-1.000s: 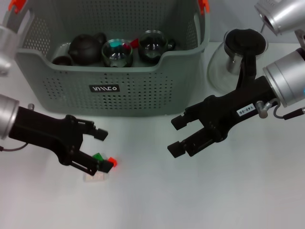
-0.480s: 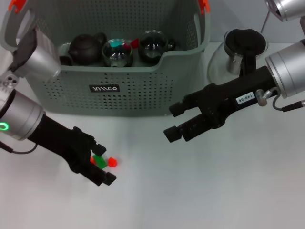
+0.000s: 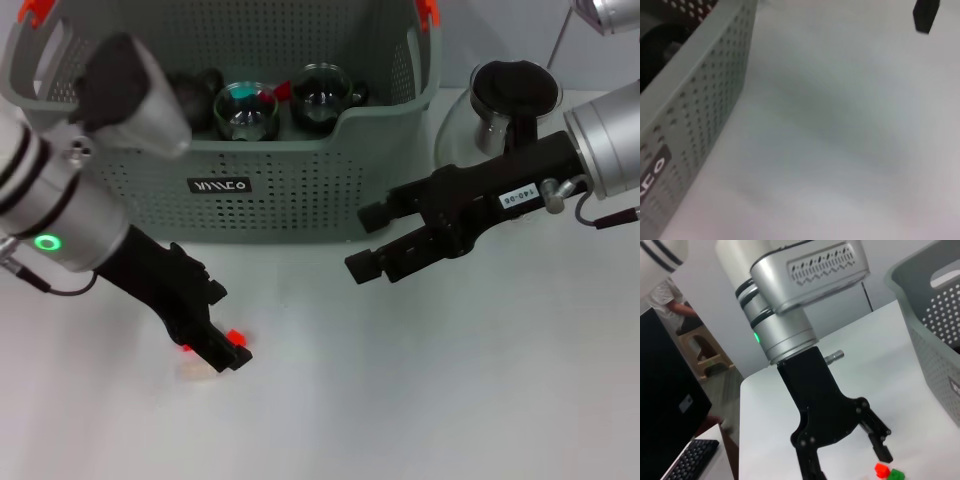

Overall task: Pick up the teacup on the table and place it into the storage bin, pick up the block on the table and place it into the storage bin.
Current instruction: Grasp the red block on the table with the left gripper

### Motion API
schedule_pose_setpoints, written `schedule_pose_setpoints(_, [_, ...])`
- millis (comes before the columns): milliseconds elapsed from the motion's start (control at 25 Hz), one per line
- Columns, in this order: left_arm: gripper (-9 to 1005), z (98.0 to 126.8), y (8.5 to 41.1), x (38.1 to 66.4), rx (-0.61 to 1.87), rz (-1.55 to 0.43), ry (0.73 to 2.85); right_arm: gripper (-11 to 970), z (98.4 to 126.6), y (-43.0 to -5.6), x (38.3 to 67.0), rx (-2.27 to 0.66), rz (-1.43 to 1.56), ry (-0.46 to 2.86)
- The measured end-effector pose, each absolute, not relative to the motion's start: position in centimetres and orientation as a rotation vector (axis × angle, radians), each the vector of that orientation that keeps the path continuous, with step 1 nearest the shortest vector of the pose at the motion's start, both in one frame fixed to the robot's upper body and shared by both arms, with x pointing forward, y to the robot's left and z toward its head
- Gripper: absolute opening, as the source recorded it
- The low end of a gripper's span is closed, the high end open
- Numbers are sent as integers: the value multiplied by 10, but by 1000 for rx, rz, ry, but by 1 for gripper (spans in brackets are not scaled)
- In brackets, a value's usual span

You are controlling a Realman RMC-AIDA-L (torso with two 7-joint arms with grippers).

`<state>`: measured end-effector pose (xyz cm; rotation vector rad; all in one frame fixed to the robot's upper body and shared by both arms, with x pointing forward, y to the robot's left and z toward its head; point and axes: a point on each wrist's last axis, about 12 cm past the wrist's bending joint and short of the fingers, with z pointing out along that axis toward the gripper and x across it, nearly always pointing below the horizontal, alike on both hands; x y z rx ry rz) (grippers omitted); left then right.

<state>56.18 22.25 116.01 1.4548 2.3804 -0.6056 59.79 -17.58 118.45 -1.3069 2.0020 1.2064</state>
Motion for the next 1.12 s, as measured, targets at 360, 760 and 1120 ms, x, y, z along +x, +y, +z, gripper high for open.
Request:
schedule_pose_setpoints(360, [947,1153,192,565,1512,-421,2421,945,1179,-195,595,-1302,1177,2047])
schedule_pose_setpoints(760, [947,1140,167,561,1542,-303,2456,944,1168,-208,593,-1359,1091,2114])
schedule_pose_setpoints(1120, [947,1130,159,562,1518,-222,2474,944,1168,-210,595,-1370,1065,2076])
